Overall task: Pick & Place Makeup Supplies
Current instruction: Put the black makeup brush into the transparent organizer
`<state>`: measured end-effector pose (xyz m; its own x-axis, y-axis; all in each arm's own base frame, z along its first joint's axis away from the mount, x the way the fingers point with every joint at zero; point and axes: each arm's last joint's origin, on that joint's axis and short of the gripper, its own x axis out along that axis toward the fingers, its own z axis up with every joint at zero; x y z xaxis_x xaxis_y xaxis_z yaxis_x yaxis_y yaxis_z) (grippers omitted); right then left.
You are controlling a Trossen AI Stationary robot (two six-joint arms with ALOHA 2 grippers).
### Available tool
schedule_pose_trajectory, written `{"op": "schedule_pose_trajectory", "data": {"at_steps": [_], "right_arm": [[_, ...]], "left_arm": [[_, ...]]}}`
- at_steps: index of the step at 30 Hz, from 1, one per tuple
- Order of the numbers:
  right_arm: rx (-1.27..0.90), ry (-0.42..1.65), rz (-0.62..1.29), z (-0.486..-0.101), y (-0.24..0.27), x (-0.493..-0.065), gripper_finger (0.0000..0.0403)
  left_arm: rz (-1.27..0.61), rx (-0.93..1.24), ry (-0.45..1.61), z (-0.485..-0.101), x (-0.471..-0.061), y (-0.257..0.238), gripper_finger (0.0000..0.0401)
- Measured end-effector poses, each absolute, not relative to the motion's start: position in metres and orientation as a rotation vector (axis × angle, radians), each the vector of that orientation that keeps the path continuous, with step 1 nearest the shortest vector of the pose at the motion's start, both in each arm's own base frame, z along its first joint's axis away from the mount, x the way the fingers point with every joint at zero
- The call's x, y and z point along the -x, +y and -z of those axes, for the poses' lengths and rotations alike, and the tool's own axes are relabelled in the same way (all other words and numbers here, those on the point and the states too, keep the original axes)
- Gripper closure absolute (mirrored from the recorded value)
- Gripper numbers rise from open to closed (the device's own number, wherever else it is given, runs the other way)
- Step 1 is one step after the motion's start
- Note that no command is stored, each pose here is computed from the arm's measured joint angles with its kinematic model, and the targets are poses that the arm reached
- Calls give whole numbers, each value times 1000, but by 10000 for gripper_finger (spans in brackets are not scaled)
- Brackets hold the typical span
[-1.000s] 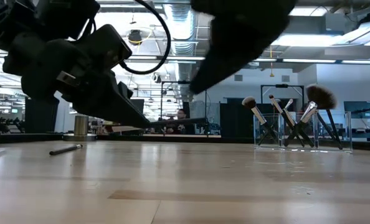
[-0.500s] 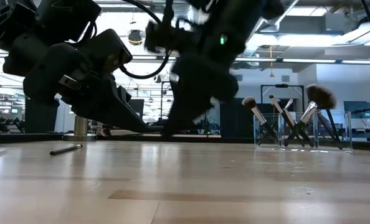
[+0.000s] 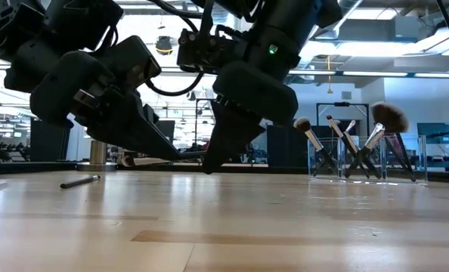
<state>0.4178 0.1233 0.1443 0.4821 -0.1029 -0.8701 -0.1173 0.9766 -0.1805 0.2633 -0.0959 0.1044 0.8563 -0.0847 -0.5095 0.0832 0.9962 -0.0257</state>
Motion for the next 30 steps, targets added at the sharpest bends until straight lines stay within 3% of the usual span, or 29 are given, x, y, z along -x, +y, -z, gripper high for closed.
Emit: {"op": "schedule_pose_trajectory", "data": {"at_steps": [6, 12, 18, 25, 30], "right_arm": [[179, 1081, 19, -145, 124, -416, 383], [201, 1189, 172, -142, 121, -402, 392], [282, 1242, 413, -182, 119, -367, 392], [362, 936, 693, -273, 130, -288, 391], [234, 612, 724, -263, 126, -227, 392]], "left_arm": [[72, 31, 530, -106, -264, -93, 364], [-70, 12, 402, -132, -263, -91, 331], [-88, 69, 242, -175, -254, -90, 325], [-80, 100, 141, -200, -247, -86, 334], [-65, 138, 64, -199, -254, -89, 335]]}}
